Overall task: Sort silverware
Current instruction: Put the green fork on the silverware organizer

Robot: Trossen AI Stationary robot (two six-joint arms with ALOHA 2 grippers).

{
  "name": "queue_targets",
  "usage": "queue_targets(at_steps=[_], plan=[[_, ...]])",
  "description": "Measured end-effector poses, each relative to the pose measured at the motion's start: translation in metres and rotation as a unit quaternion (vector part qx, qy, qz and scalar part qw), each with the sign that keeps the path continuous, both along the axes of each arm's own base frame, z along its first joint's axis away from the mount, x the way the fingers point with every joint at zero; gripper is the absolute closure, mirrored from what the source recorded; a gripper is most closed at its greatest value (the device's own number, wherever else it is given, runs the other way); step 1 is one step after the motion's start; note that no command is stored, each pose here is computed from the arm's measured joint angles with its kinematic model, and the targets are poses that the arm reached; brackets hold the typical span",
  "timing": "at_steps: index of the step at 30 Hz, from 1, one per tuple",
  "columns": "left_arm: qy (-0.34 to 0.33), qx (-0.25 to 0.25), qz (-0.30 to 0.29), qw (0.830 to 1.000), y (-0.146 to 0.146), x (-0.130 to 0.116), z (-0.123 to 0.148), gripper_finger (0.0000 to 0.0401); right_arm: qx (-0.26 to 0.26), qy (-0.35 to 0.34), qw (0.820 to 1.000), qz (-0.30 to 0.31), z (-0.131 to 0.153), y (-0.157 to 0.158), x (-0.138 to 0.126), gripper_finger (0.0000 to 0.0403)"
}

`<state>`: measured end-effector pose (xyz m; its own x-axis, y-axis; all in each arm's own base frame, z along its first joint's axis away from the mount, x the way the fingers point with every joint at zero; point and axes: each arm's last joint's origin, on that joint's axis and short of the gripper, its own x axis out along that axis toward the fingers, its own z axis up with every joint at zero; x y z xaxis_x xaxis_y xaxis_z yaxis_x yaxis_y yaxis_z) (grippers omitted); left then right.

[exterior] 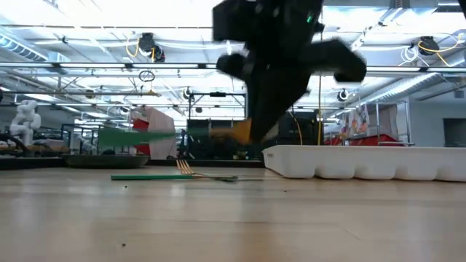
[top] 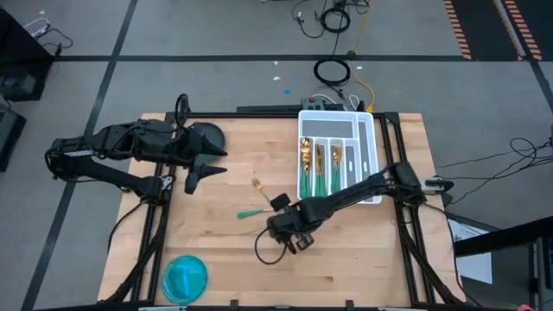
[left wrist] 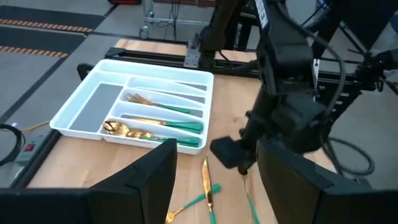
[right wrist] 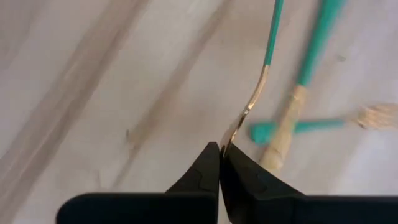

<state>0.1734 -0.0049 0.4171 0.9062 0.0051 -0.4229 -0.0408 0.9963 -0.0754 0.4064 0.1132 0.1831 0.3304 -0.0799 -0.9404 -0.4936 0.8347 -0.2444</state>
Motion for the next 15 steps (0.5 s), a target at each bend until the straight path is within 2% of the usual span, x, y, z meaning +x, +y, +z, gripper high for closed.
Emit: queue_targets(at_steps=[4, 8, 11, 15], plan=[[-0.002, 0.000, 0.000, 1.000, 0.000, 0.000, 0.000, 0.0175, -0.044, -0.008, 0.999, -0.004, 0.032, -0.010, -0.015, 0.0403], [-0.003, -0.003, 0.001, 1.000, 0.000, 0.000, 0.000, 0.0175, -0.119, -0.025, 0.992, 0.016, 0.070, -0.021, -0.034, 0.0403], [-0.003, -0.013, 0.006, 1.000, 0.000, 0.000, 0.000, 0.0175, -0.190, -0.029, 0.979, 0.062, 0.099, -0.030, -0.052, 0.0403], [-0.014, -0.035, 0.013, 0.999, 0.000, 0.002, 0.002, 0.0175, -0.279, -0.023, 0.953, 0.121, 0.130, -0.042, -0.073, 0.0403]])
